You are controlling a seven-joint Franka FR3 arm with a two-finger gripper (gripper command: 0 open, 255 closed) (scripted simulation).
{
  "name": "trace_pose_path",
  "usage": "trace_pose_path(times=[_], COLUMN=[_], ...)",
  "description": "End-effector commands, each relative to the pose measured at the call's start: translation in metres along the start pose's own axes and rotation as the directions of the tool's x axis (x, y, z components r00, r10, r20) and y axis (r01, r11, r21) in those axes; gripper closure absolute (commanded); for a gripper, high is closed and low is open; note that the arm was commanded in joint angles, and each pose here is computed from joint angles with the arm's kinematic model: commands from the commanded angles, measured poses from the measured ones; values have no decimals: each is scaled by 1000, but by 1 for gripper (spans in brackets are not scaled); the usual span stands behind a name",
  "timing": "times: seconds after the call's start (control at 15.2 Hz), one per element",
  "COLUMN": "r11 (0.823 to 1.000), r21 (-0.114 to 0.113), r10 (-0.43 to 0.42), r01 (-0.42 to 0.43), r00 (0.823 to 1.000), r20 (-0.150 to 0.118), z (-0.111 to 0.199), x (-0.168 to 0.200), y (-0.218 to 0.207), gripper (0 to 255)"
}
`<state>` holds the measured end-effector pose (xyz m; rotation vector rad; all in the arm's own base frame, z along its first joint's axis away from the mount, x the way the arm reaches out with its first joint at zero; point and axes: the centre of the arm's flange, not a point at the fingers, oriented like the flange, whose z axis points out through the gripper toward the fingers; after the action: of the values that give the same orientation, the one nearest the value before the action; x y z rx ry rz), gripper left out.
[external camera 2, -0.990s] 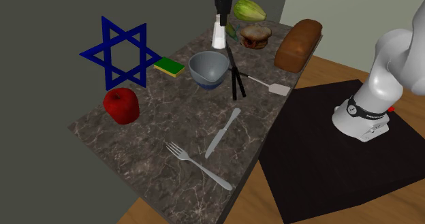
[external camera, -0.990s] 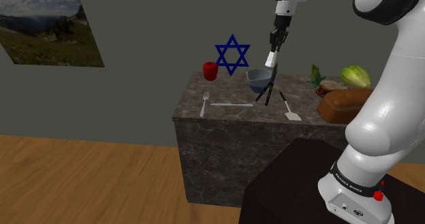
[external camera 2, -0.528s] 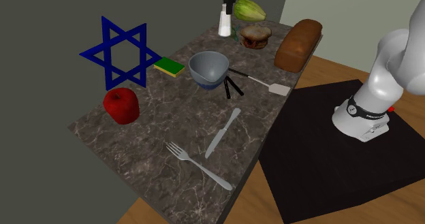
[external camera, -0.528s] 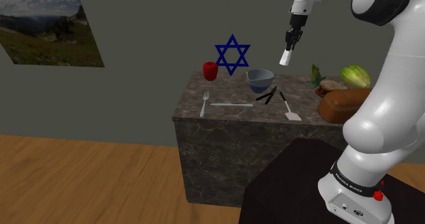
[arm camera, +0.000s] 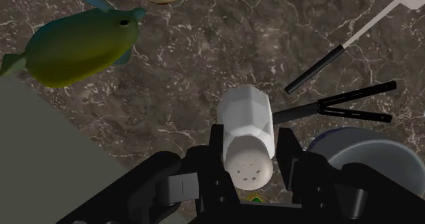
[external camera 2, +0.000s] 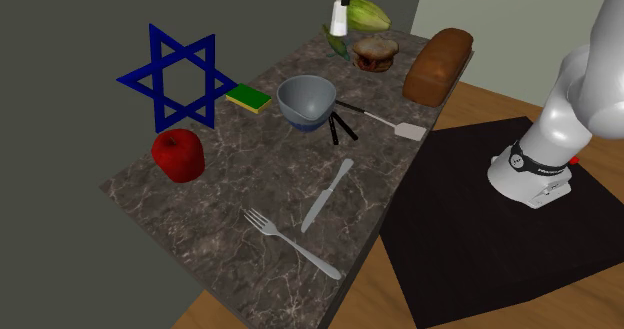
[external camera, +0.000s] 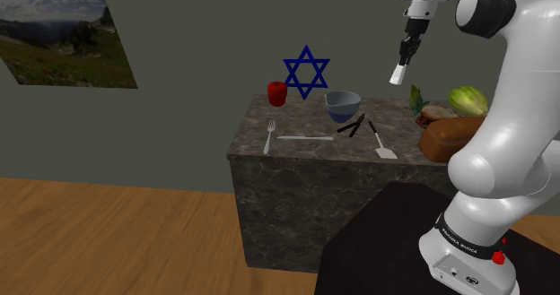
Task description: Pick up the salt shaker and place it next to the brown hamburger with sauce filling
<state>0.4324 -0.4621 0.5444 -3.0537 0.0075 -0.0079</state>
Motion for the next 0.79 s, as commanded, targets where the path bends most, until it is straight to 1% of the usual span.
trace_pose_path(times=[0.0, 0.4, 0.73], r11=[1000, 1000, 1000], r21=[0, 0, 0], r10=[-2, -2, -2], r01=[2, 2, 2], r00=[1000, 1000, 1000], r20=[0, 0, 0], z=[-4, -10, 16], x=[-12, -48, -48], y=[24, 91, 94], gripper=[255, 255, 255])
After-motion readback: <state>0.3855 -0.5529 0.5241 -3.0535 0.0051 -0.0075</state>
